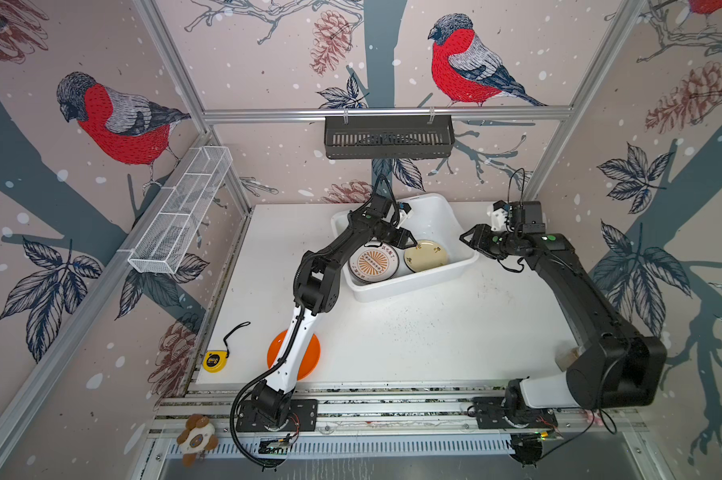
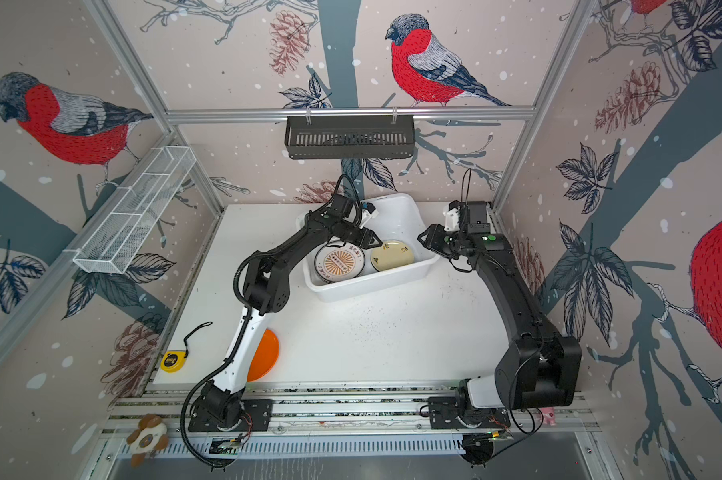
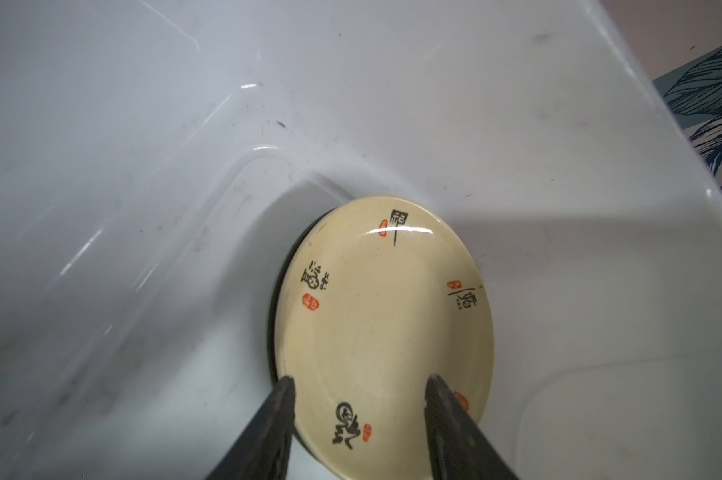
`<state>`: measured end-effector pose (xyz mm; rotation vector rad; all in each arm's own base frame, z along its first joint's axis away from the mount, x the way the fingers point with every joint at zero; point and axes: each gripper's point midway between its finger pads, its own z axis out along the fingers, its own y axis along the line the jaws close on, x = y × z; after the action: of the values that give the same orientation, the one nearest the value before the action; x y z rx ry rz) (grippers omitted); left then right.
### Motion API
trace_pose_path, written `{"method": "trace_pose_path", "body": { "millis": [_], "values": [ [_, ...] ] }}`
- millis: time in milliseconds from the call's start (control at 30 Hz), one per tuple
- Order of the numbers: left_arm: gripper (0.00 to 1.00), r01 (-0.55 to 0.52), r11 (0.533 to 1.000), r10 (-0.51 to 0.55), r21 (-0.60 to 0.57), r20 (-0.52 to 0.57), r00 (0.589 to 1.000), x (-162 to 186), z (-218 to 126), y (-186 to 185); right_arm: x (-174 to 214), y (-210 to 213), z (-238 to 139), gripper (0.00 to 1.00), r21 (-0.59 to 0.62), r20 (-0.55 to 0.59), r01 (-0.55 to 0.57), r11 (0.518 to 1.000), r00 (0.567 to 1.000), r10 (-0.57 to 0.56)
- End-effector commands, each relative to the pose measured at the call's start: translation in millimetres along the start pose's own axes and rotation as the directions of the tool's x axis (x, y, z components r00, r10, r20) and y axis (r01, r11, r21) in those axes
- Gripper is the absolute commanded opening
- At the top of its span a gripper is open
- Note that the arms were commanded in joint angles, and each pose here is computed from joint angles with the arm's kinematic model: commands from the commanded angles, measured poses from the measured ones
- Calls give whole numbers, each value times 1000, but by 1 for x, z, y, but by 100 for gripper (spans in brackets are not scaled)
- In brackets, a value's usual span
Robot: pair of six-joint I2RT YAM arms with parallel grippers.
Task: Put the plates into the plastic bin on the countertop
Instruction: 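Raise the left gripper out of the bin and swing it back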
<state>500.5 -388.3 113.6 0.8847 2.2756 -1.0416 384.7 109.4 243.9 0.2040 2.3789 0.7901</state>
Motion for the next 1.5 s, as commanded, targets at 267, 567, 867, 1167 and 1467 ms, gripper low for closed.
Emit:
{"method": "trace_pose_path", "body": {
  "millis": [267, 567, 867, 1167, 1467],
  "values": [
    [73, -232, 961, 245, -153, 67, 967, -50, -139, -15, -24, 20, -5, 49, -60, 88, 64, 996, 994, -59],
    [73, -244, 931, 206, -270, -164, 965, 24, -263, -3, -25, 27, -4, 49, -109, 128, 114, 987, 987, -100],
    [71, -138, 910, 19, -391, -292, 956, 125, -367, 21, -30, 36, 1, 49, -150, 118, 164, 975, 982, -148],
    [68, -89, 943, -76, -322, -465, 882, 234, -363, 16, -38, 58, 8, 49, -191, 114, 210, 959, 975, -191],
    [67, -44, 976, -87, -215, -565, 820, 301, -330, 21, -40, 64, 13, 49, -215, 130, 204, 955, 975, -179]
  ]
}}
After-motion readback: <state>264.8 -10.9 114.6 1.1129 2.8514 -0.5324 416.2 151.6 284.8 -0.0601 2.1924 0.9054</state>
